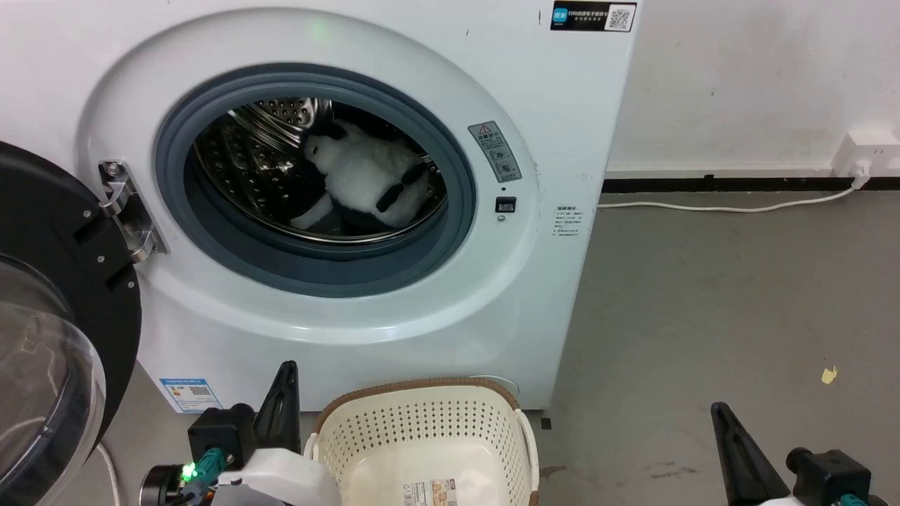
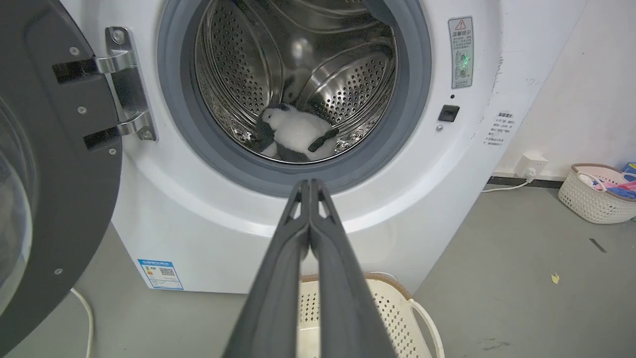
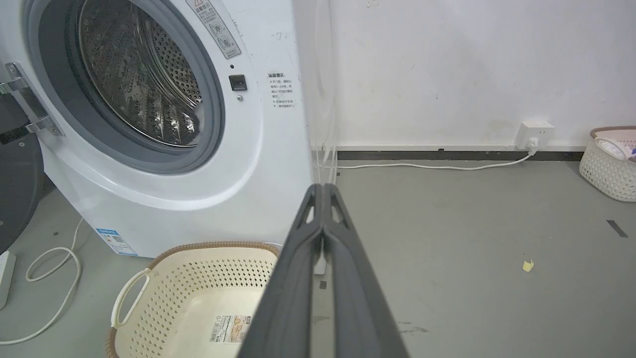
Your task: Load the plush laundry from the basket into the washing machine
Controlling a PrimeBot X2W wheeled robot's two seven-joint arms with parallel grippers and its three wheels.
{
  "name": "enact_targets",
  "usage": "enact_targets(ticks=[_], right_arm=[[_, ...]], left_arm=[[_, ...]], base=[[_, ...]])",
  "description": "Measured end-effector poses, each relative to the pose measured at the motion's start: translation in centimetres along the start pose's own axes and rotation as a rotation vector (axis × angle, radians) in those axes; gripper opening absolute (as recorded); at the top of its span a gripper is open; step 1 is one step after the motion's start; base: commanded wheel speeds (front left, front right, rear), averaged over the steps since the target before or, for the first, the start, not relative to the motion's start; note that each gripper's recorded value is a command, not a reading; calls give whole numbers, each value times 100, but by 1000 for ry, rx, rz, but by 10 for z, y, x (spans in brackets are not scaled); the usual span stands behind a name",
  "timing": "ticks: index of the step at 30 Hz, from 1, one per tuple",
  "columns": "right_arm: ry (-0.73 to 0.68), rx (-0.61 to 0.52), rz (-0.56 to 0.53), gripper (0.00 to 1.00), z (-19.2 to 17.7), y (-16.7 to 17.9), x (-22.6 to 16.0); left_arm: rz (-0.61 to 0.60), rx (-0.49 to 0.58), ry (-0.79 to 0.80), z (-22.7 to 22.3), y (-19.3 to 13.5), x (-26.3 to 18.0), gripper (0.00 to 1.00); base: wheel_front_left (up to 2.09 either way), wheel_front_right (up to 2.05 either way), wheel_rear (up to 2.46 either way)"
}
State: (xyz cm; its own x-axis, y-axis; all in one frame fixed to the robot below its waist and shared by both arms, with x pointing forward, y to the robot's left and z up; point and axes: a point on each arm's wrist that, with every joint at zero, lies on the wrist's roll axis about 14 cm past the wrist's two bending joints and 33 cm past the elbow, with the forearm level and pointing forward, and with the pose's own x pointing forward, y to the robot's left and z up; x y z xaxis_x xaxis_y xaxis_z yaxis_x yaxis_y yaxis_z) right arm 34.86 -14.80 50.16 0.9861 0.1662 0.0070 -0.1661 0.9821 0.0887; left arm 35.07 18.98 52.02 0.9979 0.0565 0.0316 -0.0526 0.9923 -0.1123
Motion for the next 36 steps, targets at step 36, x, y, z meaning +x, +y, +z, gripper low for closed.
enact_targets(ticks=[36], right_arm=[[11, -45, -11, 0, 6, -4, 6]], left_arm=[[-31, 50, -4, 6, -8, 10, 0]], base=[[0, 0, 0]])
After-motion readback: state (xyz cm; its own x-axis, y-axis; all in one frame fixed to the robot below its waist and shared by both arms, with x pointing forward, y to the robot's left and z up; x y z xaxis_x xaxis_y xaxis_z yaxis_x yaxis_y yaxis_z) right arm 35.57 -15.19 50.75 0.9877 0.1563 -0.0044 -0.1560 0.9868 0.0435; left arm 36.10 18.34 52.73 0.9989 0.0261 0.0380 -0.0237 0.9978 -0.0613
